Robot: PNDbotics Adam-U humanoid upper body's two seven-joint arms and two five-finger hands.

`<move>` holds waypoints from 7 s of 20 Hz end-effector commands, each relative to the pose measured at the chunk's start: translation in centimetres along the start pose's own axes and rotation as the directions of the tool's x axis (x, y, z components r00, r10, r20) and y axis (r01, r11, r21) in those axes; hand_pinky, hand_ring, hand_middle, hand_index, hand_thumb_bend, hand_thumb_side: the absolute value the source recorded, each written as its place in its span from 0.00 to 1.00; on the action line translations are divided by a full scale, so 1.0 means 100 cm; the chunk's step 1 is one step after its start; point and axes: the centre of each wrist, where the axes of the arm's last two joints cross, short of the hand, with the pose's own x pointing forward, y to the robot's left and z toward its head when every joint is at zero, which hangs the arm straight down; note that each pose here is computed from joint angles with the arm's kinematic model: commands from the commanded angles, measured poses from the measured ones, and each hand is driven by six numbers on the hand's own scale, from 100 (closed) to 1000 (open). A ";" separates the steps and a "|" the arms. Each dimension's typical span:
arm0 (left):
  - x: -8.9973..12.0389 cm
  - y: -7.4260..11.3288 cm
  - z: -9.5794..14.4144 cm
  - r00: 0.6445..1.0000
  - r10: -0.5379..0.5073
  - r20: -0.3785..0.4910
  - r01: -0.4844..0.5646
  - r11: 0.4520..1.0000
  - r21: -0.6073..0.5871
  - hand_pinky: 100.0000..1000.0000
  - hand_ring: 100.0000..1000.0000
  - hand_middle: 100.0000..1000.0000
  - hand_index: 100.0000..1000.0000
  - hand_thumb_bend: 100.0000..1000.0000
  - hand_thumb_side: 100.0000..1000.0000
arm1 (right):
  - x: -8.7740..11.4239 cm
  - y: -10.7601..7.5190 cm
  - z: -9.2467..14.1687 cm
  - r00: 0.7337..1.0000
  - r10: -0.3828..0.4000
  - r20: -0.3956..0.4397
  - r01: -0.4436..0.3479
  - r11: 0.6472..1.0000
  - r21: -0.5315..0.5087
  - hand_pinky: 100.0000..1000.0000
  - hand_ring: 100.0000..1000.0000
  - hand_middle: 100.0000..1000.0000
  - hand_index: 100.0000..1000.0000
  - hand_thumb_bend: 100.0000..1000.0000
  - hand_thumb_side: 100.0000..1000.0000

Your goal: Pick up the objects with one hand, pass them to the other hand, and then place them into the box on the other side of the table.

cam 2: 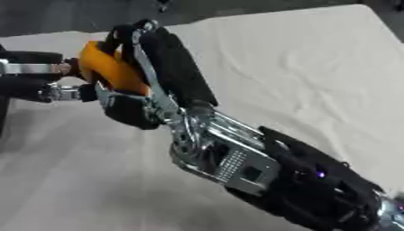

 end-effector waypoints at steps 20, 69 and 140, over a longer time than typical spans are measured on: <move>0.002 0.005 0.007 0.959 0.178 0.220 -0.200 0.976 0.082 1.00 0.93 0.68 0.75 0.06 1.00 | 0.003 -0.009 -0.001 1.000 0.008 -0.013 -0.008 0.997 -0.076 0.49 0.31 0.27 0.18 0.00 0.00; 0.008 0.004 0.003 0.851 0.501 0.156 -0.514 0.736 0.440 1.00 0.43 0.08 0.00 0.00 0.17 | -0.013 -0.016 0.001 0.961 0.202 -0.187 -0.250 0.924 -0.288 0.78 0.76 0.79 0.76 0.38 0.59; -0.135 -0.043 0.174 0.550 0.600 -0.581 0.139 0.620 0.772 1.00 0.91 0.83 0.93 0.00 0.35 | -0.052 -0.014 0.022 0.926 0.154 -0.345 -0.289 0.877 -0.384 0.78 0.75 0.80 0.76 0.28 0.45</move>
